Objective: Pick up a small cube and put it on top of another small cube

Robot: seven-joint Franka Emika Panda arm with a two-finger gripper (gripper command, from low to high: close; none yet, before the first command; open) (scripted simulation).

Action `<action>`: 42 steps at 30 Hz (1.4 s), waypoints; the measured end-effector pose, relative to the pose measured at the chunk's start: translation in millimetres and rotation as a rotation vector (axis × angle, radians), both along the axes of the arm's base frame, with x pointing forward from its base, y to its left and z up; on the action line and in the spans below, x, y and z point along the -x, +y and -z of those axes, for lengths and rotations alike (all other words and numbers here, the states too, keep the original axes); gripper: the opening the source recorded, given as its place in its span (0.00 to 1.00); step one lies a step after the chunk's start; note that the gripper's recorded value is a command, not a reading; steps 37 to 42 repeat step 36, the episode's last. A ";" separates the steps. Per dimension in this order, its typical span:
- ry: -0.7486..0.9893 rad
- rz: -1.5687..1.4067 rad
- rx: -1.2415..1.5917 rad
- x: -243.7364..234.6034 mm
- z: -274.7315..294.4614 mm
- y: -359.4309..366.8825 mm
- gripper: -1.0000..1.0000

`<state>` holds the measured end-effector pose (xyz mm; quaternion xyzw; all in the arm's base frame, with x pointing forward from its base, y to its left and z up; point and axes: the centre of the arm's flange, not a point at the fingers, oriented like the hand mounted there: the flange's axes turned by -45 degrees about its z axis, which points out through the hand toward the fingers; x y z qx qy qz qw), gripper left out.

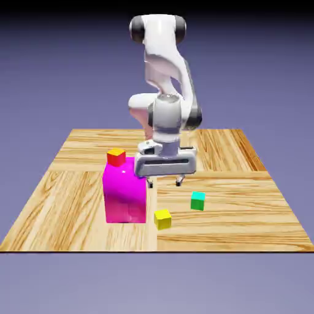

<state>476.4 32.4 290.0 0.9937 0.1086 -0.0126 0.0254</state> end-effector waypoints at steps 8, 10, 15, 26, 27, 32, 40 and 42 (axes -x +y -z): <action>0.401 -0.063 0.066 -6.2 95.4 9.1 0.50; 0.472 -0.073 0.078 -4.8 112.2 10.3 0.50; 0.472 -0.073 0.078 18.4 175.9 3.0 0.00; 0.465 -0.309 0.113 70.6 73.5 131.9 0.00; 0.462 -0.354 0.128 89.1 67.2 150.3 0.00; 0.454 -0.439 0.165 138.5 103.0 170.1 0.00; 0.453 -0.441 0.166 145.3 120.9 165.4 1.00; 0.453 -0.441 0.166 145.3 120.9 165.4 1.00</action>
